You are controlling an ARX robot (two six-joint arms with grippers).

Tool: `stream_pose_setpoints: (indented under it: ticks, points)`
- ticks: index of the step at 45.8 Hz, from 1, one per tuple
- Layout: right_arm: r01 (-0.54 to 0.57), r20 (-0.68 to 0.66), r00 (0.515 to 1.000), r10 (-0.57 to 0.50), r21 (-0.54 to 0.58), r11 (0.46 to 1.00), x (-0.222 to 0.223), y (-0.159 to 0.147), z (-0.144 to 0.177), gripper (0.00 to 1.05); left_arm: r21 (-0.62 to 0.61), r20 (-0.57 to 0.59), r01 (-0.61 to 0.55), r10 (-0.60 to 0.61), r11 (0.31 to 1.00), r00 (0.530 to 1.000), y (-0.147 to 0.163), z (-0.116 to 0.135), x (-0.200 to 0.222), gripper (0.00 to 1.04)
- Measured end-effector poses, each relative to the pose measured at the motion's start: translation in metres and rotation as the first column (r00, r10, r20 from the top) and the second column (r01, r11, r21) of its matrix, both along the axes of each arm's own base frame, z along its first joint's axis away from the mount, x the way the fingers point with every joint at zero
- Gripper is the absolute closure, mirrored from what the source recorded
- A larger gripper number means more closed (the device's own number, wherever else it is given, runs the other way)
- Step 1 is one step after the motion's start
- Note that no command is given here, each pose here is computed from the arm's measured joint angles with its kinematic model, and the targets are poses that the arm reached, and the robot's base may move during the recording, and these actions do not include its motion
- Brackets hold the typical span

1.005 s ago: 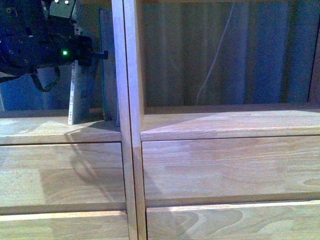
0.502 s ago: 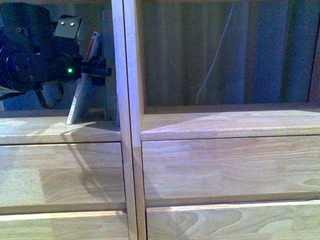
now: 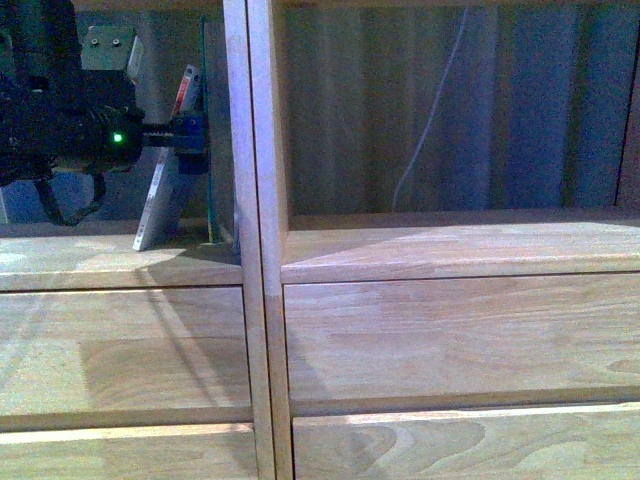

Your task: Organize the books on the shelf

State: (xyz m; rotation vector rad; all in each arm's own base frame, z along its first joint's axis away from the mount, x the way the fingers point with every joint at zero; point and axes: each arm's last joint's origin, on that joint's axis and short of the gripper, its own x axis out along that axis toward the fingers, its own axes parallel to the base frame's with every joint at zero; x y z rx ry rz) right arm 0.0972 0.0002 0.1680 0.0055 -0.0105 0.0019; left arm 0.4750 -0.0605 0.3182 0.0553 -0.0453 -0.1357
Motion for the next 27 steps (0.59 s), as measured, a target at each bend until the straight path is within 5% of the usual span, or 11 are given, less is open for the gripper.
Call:
stream_pose_setpoints:
  ticks: [12, 27]
  points:
    - [0.000, 0.000, 1.000, 0.000, 0.000, 1.000, 0.000, 0.000, 0.000, 1.02, -0.004, 0.010, -0.077, 0.077, 0.997, 0.997, -0.001, 0.014, -0.052, 0.07]
    - [0.000, 0.000, 1.000, 0.000, 0.000, 1.000, 0.000, 0.000, 0.000, 1.02, -0.011, 0.025, -0.270, 0.270, 0.963, 0.962, 0.009, 0.032, -0.175, 0.07]
